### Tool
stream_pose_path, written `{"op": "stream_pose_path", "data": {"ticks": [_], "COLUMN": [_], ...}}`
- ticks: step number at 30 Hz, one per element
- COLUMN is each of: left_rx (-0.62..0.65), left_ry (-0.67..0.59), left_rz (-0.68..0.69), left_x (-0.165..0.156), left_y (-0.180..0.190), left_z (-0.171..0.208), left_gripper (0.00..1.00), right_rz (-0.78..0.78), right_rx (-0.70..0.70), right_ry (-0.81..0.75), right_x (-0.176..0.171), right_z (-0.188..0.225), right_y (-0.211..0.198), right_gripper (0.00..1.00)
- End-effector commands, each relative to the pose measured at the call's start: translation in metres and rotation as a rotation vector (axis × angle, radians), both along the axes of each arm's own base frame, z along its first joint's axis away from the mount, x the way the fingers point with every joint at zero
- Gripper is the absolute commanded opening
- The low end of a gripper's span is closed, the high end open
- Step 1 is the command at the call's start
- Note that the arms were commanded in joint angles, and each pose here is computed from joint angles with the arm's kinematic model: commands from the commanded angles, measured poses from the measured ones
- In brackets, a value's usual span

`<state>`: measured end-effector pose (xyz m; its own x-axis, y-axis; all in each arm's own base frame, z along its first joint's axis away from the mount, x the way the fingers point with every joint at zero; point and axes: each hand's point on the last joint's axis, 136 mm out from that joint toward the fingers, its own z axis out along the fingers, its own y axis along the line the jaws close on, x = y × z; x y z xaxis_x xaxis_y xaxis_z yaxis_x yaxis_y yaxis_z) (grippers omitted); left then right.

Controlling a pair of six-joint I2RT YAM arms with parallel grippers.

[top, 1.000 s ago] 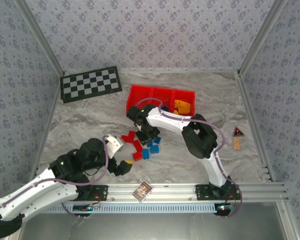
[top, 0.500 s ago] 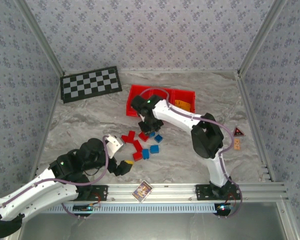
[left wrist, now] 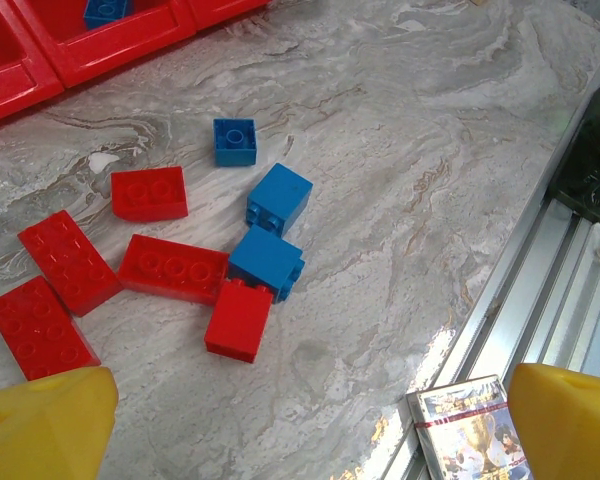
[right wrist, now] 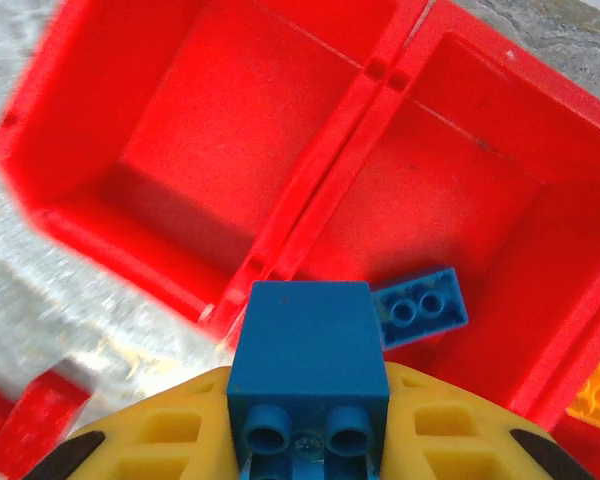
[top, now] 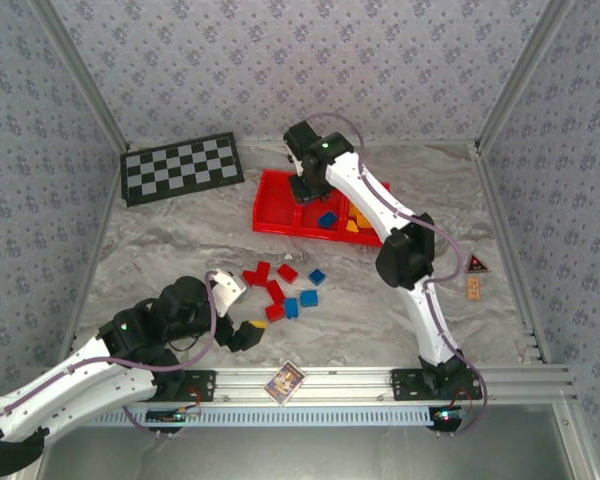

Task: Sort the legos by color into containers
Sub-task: Place the lego in the container.

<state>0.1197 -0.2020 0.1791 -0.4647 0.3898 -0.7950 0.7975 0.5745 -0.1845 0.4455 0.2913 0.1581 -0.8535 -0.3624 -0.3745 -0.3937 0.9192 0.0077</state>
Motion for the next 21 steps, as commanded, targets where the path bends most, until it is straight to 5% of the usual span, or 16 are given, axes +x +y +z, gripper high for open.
{"op": "stream_pose_path", "data": {"ticks": [1,8,13,21], "left_rx": [-0.008,-0.008,0.000,0.006], "left_ry": [-0.006,0.000,0.005,0.008], "left_rz": [-0.018,-0.022,-0.022,-0.018], "left_x": [-0.003,-0.004,-0.003,-0.003], "left_y": [-0.001,-0.002,-0.002,-0.002], "left_z": [0.003,0.002,0.000,-0.001], "left_gripper": [1.00,1.00,1.00,1.00], "right_rz": [-0.008,-0.054,-0.051,-0.041], "right_rx": [-0.029,0.000,-0.002,-0.011], "right_ry": [0.050,0.103,0.090,0.038], "right_x": [0.015,0.029,0.023,0.000], "right_z": [-0.024,-0.051,-0.041,-0.006], "right_y": [-0.015,-0.028,-0.028,-0.028], "right_gripper": [0.22,0.39,0.61,0.75]}}
